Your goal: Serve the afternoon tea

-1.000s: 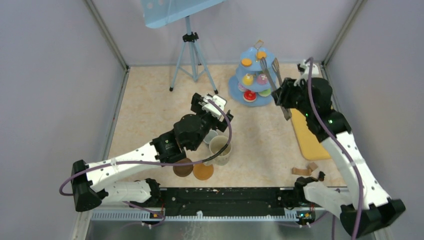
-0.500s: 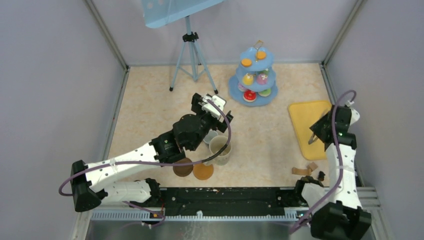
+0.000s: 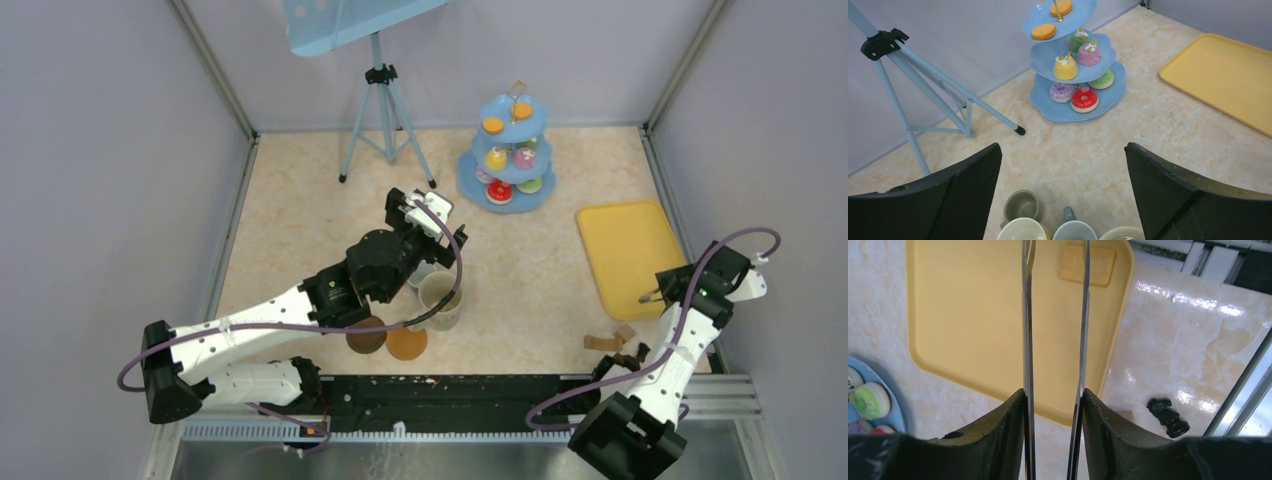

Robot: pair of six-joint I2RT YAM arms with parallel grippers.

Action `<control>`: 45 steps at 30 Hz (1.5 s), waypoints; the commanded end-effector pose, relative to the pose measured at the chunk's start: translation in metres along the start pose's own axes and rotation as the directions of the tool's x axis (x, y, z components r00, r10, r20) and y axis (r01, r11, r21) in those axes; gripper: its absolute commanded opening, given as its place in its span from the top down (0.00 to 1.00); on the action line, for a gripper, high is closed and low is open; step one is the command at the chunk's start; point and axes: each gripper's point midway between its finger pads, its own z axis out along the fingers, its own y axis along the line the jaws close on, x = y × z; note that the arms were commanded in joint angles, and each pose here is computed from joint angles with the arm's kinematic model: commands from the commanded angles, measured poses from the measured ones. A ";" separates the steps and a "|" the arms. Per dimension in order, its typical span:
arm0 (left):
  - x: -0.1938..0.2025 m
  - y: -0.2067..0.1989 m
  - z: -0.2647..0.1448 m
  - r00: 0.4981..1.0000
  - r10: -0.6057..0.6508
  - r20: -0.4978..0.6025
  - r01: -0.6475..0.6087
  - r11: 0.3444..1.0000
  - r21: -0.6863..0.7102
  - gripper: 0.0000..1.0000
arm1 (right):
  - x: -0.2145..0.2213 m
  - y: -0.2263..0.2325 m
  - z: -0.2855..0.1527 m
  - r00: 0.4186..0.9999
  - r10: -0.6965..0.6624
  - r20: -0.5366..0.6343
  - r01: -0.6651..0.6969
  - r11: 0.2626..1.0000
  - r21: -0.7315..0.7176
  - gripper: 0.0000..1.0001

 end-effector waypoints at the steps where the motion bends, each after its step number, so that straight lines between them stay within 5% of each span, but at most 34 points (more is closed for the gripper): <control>1: -0.013 -0.002 -0.001 0.999 -0.032 0.030 0.032 0.999 0.012 0.01 | 0.014 -0.001 -0.010 0.998 0.051 -0.042 -0.052 0.998 -0.021 0.57; 19: -0.009 -0.007 0.002 0.999 -0.036 0.021 0.036 0.999 0.028 0.01 | 0.024 -0.017 -0.009 0.998 0.003 -0.070 0.001 0.999 0.050 0.47; 45: -0.020 -0.002 -0.003 0.998 -0.045 0.045 0.044 0.999 0.019 0.01 | 0.058 -0.013 0.016 0.954 -0.146 -0.261 0.178 0.979 0.103 0.50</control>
